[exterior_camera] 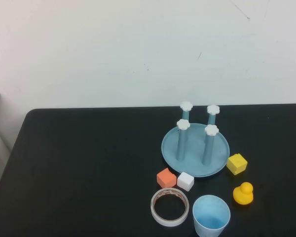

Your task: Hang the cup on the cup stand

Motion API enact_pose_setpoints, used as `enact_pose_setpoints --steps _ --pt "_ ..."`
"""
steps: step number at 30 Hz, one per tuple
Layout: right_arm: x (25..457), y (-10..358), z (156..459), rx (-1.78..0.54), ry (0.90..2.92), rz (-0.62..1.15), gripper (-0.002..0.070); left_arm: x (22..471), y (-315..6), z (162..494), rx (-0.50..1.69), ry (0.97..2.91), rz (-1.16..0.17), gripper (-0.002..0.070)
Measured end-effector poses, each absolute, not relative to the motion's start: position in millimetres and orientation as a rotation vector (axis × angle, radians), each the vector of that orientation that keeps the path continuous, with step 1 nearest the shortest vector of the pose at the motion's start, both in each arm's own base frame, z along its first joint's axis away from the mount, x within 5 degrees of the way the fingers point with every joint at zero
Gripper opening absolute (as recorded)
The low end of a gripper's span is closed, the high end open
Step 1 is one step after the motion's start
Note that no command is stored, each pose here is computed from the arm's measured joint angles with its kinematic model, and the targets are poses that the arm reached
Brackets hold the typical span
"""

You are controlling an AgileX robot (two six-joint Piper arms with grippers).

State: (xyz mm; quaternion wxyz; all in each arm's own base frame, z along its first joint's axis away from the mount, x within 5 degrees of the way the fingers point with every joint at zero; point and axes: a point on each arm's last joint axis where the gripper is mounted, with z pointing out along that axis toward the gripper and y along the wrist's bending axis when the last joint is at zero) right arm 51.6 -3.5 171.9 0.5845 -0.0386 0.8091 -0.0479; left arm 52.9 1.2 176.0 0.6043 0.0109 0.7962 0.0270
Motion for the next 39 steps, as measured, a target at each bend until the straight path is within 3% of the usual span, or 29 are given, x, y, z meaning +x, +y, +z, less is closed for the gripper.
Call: enact_pose_setpoints --steps 31,34,36,39 --pt "51.6 -3.5 171.9 -0.09 1.888 -0.112 -0.0001 52.9 0.8 176.1 0.02 1.842 0.053 -0.0002" --pt "51.6 -3.5 171.9 -0.09 1.888 -0.112 -0.0001 53.1 -2.2 176.8 -0.073 1.833 -0.066 -0.0002" --pt "51.6 -3.5 171.9 -0.09 1.888 -0.112 -0.0001 53.4 -6.6 178.6 -0.234 1.806 -0.264 -0.0002" --pt "51.6 -3.5 171.9 -0.09 1.888 -0.112 -0.0001 53.5 -15.8 182.6 -0.576 1.723 -0.695 -0.0002"
